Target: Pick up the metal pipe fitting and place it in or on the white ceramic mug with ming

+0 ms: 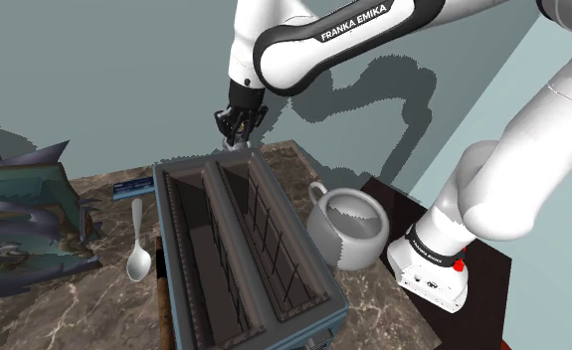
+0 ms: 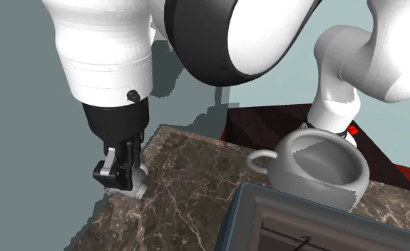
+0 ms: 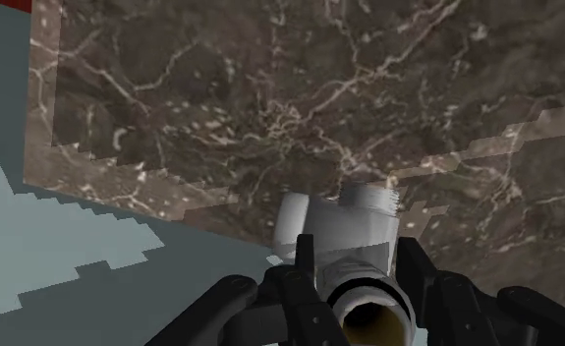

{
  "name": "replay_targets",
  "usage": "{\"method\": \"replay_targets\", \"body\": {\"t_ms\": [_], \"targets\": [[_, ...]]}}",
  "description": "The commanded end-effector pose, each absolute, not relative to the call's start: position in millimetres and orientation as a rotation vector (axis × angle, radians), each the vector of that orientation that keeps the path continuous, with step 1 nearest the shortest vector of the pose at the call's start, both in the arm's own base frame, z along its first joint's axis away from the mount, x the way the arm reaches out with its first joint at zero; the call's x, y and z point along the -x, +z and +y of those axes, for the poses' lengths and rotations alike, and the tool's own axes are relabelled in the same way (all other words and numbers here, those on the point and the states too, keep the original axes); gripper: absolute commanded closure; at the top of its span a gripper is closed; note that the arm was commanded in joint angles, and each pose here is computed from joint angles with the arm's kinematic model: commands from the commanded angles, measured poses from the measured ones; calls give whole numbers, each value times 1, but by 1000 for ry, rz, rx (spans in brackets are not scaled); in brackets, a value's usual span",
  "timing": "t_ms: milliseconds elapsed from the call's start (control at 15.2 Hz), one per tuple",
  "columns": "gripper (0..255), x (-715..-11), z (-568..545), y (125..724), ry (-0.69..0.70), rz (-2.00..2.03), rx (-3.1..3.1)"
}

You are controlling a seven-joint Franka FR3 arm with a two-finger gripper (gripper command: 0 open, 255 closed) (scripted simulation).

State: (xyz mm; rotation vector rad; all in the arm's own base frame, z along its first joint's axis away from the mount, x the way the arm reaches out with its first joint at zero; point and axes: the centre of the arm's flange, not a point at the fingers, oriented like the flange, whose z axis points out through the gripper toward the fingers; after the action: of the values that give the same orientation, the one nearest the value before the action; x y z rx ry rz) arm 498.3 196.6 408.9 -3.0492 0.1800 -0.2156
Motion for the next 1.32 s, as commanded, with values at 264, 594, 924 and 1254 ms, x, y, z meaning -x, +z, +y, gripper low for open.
{"method": "replay_targets", "body": {"t_ms": [264,594,924,1254], "targets": [[255,-497,197,441,-215,180,3049],[255,-497,197,468,-215,180,3049],[255,-497,197,494,-215,180,3049],[255,-497,197,520,-215,180,3049]]}}
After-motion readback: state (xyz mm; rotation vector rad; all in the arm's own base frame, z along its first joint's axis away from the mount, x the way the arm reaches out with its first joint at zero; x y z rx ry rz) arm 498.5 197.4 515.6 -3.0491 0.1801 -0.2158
